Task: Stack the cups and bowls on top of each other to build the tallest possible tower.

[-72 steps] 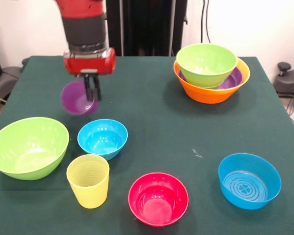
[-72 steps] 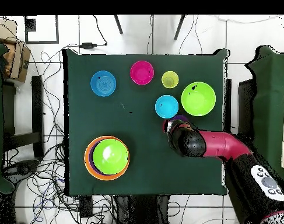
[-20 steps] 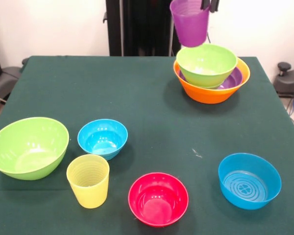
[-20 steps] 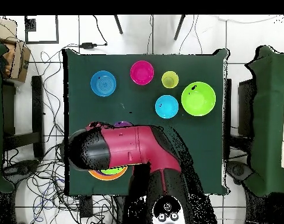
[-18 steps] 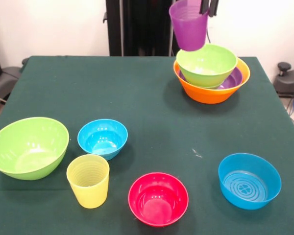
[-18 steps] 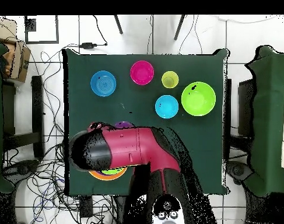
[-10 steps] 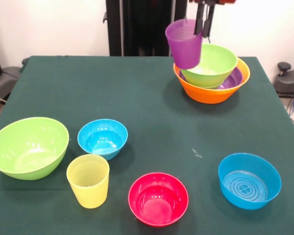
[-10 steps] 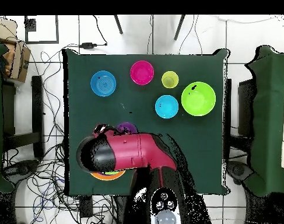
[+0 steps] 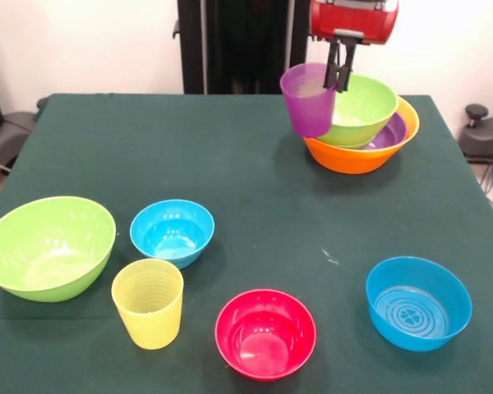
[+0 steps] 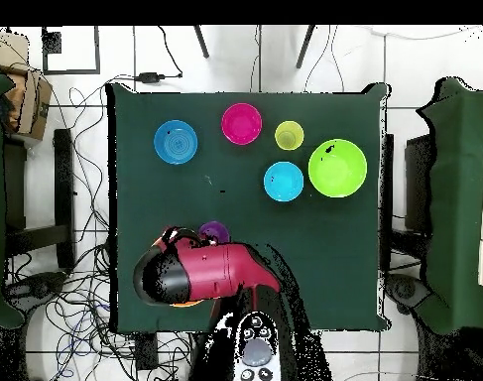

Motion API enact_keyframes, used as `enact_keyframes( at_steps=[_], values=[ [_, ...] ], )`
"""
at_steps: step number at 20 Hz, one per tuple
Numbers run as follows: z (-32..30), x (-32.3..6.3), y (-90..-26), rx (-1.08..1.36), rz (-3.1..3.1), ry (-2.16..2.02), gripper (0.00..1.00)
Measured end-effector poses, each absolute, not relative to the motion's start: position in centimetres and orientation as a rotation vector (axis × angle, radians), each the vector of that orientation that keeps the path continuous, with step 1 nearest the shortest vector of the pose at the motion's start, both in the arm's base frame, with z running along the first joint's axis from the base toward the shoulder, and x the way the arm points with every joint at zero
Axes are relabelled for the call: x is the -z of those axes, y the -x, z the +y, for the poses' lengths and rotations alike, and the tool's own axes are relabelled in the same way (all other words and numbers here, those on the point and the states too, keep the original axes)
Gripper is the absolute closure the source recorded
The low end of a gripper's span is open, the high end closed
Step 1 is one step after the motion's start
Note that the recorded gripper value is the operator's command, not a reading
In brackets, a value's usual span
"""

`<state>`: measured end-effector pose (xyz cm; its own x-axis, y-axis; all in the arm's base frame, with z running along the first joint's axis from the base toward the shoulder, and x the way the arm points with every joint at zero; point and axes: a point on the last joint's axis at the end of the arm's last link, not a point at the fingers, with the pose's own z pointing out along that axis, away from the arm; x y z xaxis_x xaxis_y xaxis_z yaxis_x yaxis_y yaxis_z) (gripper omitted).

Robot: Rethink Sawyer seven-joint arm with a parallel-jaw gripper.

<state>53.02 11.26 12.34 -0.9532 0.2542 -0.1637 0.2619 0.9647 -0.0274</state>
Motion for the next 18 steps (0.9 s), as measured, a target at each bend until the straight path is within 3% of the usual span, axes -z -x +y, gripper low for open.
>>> enact_keyframes(
  at_steps=[9,18],
  values=[
    [12.1,-11.2,-50.0,0.111,2.985,-0.411,1.0],
    [13.2,-13.3,-48.4,0.119,2.965,-0.445,1.0]
  ],
)
